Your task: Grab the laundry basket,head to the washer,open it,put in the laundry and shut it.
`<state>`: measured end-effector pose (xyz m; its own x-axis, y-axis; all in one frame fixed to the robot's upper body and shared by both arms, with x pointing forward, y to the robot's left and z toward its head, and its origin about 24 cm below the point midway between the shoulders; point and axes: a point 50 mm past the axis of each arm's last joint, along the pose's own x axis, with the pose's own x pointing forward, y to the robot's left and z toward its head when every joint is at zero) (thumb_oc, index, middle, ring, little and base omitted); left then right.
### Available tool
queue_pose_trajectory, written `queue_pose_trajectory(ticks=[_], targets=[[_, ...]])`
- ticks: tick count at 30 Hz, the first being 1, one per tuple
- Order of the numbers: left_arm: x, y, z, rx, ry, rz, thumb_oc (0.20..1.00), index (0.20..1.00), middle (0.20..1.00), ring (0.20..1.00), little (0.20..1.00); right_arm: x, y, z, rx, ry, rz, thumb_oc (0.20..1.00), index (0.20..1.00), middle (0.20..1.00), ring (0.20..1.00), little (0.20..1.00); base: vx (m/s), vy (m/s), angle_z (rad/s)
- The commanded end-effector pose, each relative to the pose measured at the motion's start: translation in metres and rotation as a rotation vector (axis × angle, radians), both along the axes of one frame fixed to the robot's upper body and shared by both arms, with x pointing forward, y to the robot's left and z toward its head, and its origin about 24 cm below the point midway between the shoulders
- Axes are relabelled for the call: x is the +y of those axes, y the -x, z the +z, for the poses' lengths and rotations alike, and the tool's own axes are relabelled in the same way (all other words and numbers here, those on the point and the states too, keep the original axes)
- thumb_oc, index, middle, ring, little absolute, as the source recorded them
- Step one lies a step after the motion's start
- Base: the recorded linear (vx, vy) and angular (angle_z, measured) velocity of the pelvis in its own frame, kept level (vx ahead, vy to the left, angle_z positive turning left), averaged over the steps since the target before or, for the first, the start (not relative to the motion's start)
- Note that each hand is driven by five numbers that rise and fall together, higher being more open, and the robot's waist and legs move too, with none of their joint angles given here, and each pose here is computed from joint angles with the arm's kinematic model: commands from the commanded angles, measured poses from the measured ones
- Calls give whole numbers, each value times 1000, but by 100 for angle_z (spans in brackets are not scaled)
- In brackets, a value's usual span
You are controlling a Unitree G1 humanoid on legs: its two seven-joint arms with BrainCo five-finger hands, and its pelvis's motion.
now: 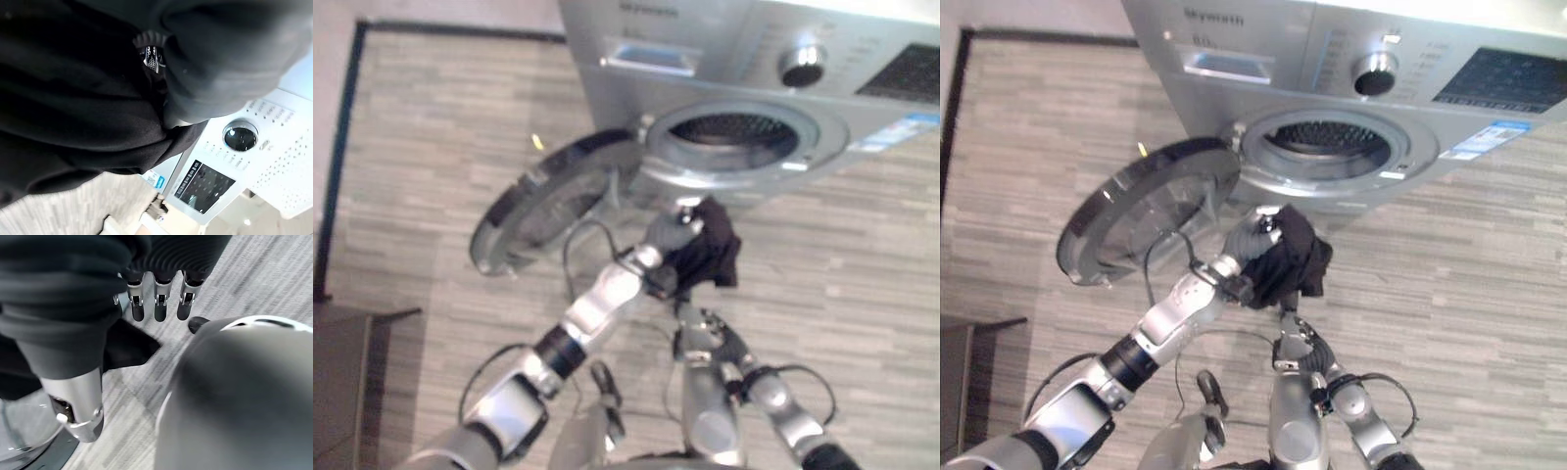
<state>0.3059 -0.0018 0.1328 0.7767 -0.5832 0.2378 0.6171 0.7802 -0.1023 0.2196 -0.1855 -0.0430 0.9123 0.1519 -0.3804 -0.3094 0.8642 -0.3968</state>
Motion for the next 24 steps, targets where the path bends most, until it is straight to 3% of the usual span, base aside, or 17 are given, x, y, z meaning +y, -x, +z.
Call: queue_pose_trajectory(ticks=[1,10,24], targets=[[-35,3,42,-68,204,-41,200,200,200,200,200,4,2,4,-35,-49,-2,1000,1000,1000,1000,1000,-101,-94,16],[-42,-5,81,-144,279,16,200,200,200,200,200,24,-25,28,-160,-80,50,1000,1000,1000,1000,1000,-34,-37,7],[-66,5,95,-173,268,-42,200,200,200,200,200,31,-40,46,-252,-101,46,1000,1000,1000,1000,1000,17,-22,-6]])
